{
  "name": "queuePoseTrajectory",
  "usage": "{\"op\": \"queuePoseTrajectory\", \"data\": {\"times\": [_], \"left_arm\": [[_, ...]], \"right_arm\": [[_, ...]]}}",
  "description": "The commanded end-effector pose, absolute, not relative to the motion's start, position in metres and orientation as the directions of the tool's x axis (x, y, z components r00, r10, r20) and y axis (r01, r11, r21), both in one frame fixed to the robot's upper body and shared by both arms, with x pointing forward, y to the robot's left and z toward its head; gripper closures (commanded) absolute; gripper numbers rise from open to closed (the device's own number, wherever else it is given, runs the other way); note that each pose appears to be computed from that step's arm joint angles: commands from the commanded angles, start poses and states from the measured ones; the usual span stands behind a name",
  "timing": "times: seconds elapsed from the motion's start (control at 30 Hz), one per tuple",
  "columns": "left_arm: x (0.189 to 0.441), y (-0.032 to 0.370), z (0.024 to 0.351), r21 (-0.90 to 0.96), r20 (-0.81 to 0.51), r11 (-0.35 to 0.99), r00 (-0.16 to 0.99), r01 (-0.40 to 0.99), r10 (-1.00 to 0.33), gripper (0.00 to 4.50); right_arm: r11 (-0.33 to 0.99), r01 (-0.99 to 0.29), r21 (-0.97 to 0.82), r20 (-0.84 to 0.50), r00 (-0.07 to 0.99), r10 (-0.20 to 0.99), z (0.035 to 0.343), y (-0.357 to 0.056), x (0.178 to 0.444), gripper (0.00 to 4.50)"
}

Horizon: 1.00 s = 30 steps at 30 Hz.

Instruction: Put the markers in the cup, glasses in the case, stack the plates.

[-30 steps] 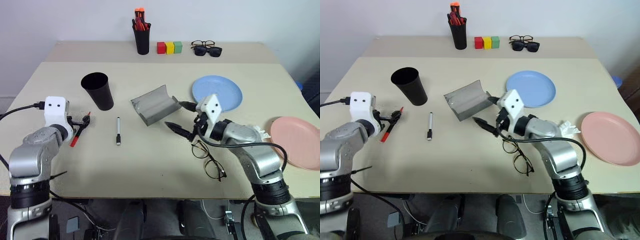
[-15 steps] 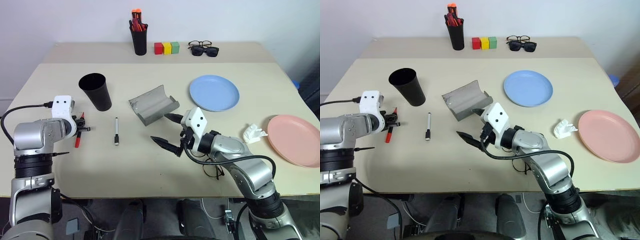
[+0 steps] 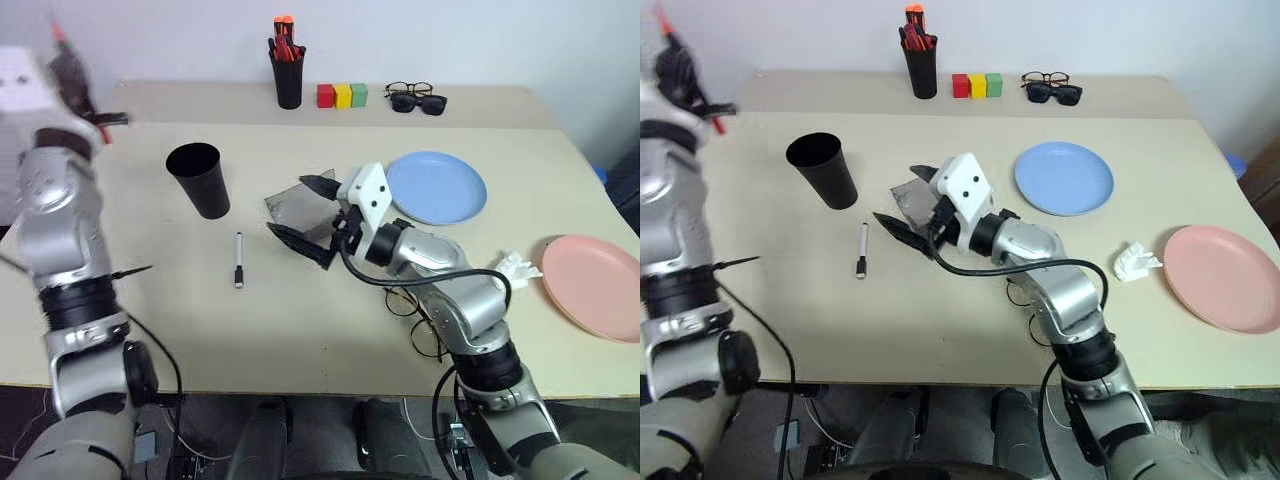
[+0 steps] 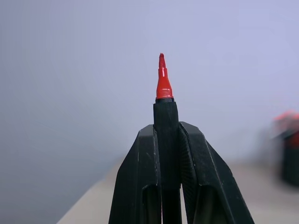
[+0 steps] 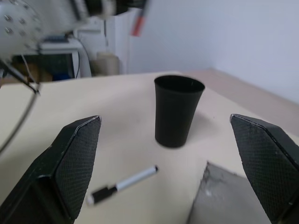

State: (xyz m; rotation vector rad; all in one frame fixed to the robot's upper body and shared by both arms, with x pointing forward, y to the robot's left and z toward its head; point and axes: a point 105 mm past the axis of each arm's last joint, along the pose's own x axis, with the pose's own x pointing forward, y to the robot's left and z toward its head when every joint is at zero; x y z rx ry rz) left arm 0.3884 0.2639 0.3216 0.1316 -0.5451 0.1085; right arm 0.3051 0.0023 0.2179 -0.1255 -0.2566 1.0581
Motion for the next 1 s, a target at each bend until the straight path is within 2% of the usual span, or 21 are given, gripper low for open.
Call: {"op": "queuePoseTrajectory", "data": {"times": [0.03, 0.17, 0.4, 0.53, 0.6, 0.7, 0.8, 0.83, 0.93, 1.0], "left_arm": [[0.401, 0.244, 0.309, 0.144, 0.514, 0.985, 0.858, -0.098, 0.010, 4.47], [0.413, 0.236, 0.286, 0.170, 0.474, 0.981, 0.881, -0.094, 0.003, 4.47], [0.418, 0.240, 0.259, 0.149, 0.431, 0.985, 0.902, -0.089, 0.016, 4.47], [0.417, 0.245, 0.256, 0.133, 0.438, 0.984, 0.898, -0.119, 0.049, 2.71], [0.412, 0.245, 0.264, 0.099, 0.471, 0.989, 0.880, -0.111, 0.052, 1.78], [0.391, 0.237, 0.288, 0.085, 0.548, 0.996, 0.836, -0.037, -0.016, 1.78], [0.365, 0.224, 0.294, 0.109, 0.542, 0.990, 0.830, 0.087, -0.133, 1.78], [0.356, 0.218, 0.291, 0.111, 0.511, 0.982, 0.839, 0.153, -0.188, 1.78], [0.328, 0.198, 0.264, 0.169, 0.311, 0.931, 0.878, 0.324, -0.363, 0.97], [0.320, 0.197, 0.226, 0.229, 0.052, 0.913, 0.932, 0.338, -0.358, 0.03]], "right_arm": [[0.482, -0.837, -0.258, 0.195, 0.443, 0.875, 0.229, 0.008, 0.301, 0.00], [0.494, -0.831, -0.255, 0.202, 0.454, 0.868, 0.228, 0.007, 0.301, 0.00], [0.515, -0.819, -0.253, 0.202, 0.476, 0.856, 0.227, 0.002, 0.301, 0.00], [0.514, -0.819, -0.256, 0.200, 0.475, 0.857, 0.227, 0.002, 0.301, 0.00], [0.514, -0.818, -0.259, 0.195, 0.477, 0.857, 0.227, -0.001, 0.302, 0.00], [0.480, -0.831, -0.281, 0.140, 0.460, 0.877, 0.219, -0.012, 0.300, 0.00], [0.465, -0.832, -0.301, 0.093, 0.460, 0.883, 0.213, -0.027, 0.300, 0.00], [0.477, -0.825, -0.302, 0.087, 0.475, 0.876, 0.212, -0.032, 0.302, 0.00], [0.502, -0.806, -0.313, 0.064, 0.509, 0.858, 0.210, -0.047, 0.309, 0.00], [0.506, -0.802, -0.317, 0.059, 0.516, 0.854, 0.210, -0.051, 0.312, 0.00]]}}
